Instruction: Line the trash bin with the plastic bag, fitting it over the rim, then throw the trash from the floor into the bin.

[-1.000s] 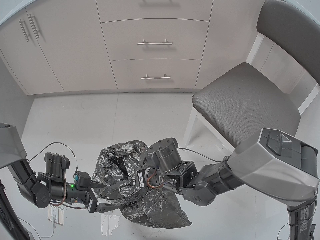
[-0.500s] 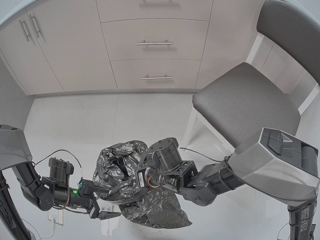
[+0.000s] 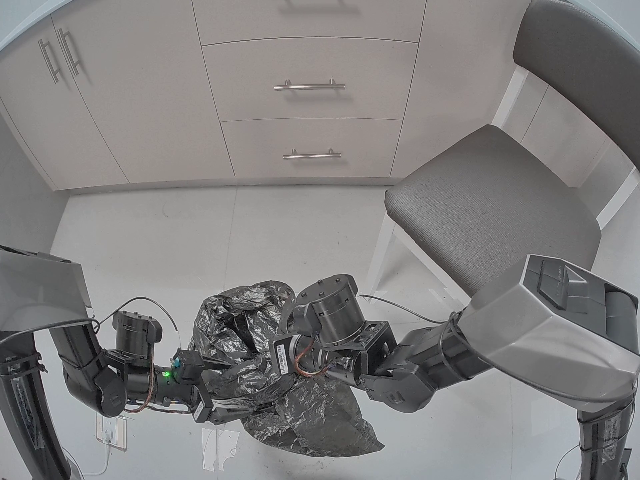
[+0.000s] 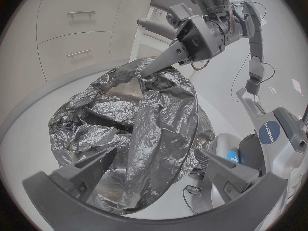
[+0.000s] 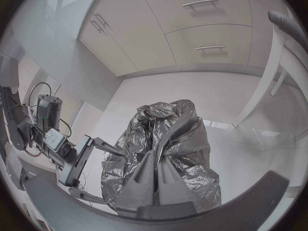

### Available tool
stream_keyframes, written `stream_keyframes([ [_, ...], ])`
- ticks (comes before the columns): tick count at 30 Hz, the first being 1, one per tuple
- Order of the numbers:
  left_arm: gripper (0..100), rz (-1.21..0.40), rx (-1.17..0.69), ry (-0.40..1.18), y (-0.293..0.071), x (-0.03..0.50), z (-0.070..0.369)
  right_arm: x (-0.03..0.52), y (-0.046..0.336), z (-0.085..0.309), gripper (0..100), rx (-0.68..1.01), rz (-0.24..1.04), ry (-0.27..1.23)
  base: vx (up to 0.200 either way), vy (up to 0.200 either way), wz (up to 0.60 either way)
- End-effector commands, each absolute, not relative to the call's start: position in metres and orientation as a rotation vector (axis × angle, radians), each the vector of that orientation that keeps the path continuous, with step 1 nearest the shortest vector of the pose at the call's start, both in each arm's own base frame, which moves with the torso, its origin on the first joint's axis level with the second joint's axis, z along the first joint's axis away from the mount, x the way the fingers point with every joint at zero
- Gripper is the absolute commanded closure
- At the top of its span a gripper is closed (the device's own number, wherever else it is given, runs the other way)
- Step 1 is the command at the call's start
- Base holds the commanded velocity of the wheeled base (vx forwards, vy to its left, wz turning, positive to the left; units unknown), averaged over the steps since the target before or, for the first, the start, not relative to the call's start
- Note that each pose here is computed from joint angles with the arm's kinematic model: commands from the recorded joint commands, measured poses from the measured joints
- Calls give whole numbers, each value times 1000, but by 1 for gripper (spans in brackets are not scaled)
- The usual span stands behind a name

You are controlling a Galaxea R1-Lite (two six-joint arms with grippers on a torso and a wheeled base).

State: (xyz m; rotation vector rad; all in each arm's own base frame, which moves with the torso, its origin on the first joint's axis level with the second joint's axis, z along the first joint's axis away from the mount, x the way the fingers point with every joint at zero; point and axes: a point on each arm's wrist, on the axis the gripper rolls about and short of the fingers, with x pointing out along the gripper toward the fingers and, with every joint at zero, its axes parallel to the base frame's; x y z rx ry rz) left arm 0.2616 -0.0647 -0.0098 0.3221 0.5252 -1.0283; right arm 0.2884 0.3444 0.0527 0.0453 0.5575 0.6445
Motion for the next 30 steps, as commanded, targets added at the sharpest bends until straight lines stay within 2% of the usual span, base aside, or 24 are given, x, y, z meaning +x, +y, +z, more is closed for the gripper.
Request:
stream_keyframes([
  [1, 0, -1035, 310, 548, -67, 266, -20, 287, 343, 56, 100, 48, 645, 556, 0, 0, 0],
  [14, 0, -1024, 266, 569, -71, 267, -19, 287, 342, 58, 100, 49, 644, 553, 0, 0, 0],
  [15, 100, -1026, 265, 569, -72, 267, -18, 287, 342, 58, 100, 49, 644, 553, 0, 0, 0],
  [24, 100, -1032, 259, 571, -74, 267, -19, 287, 342, 56, 100, 46, 644, 555, 0, 0, 0],
  [30, 100, -970, 80, 629, -74, 274, -14, 285, 344, 55, 100, 30, 618, 548, 0, 0, 0],
])
